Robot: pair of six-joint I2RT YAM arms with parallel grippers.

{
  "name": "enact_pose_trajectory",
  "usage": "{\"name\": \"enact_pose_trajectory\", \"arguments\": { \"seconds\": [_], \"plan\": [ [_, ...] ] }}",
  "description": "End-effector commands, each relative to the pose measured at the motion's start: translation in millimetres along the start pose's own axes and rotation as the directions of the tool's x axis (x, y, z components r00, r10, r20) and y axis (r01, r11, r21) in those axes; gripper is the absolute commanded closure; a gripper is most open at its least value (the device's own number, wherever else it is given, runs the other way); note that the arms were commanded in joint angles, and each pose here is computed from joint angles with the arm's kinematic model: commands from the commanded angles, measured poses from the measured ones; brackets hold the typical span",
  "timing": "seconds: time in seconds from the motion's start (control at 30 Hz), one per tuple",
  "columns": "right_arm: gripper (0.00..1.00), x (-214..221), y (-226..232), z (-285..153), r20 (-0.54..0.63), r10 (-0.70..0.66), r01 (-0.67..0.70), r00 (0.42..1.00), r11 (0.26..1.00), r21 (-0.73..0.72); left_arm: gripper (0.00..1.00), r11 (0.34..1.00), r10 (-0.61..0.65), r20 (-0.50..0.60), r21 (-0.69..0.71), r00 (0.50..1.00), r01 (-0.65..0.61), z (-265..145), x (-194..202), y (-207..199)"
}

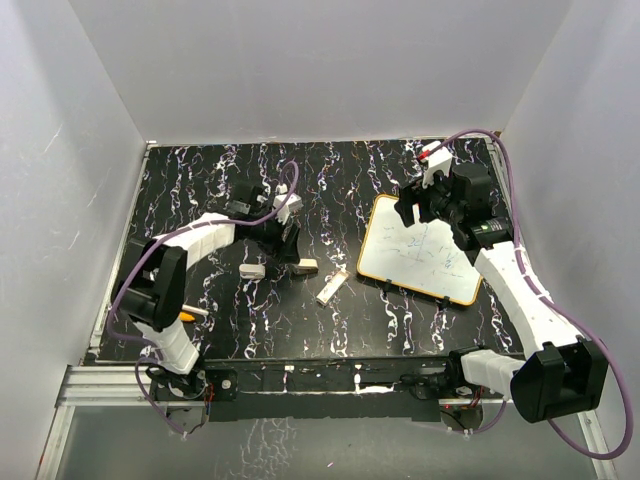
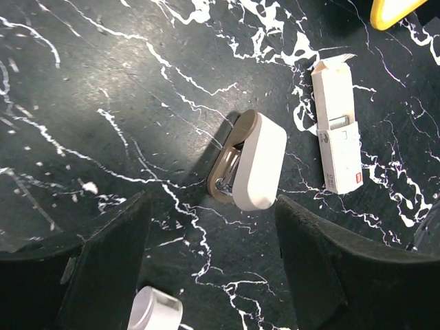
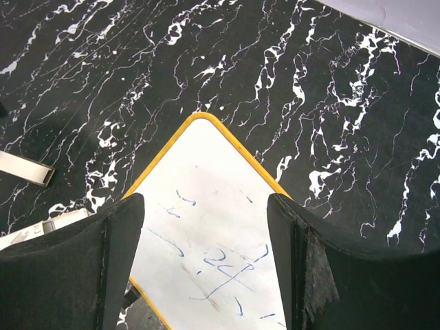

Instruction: Load the staples into the stapler

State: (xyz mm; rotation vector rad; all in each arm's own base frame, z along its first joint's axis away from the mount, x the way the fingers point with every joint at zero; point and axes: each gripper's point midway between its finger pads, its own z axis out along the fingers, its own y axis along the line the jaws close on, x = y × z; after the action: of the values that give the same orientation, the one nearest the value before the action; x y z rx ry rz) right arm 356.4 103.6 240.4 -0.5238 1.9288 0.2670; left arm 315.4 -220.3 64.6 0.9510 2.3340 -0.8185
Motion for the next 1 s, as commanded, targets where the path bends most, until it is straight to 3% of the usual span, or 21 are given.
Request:
{"name": "enact_pose_trajectory", "arguments": {
  "seconds": [0.0,0.6,0.97],
  "plan": [
    [0.25,-22,1,-7,0.086,-0.018,0.019,0.996,1.000,-0.013,0.32,0.996,0.014,0.007,0.093,1.000,-0.015,5,-13,-15],
    [0.25,-16,4,-9,0.086,-0.013,0.016,0.996,0.999,-0.040,0.49,0.998,-0.009,-0.112,0.061,0.994,0.016,25,26,-1],
    [0.25,-15,5,-9,0.083,-0.010,0.014,0.996,0.999,-0.048,0.64,0.998,-0.016,-0.175,0.062,0.985,0.027,31,55,0]
  ]
}}
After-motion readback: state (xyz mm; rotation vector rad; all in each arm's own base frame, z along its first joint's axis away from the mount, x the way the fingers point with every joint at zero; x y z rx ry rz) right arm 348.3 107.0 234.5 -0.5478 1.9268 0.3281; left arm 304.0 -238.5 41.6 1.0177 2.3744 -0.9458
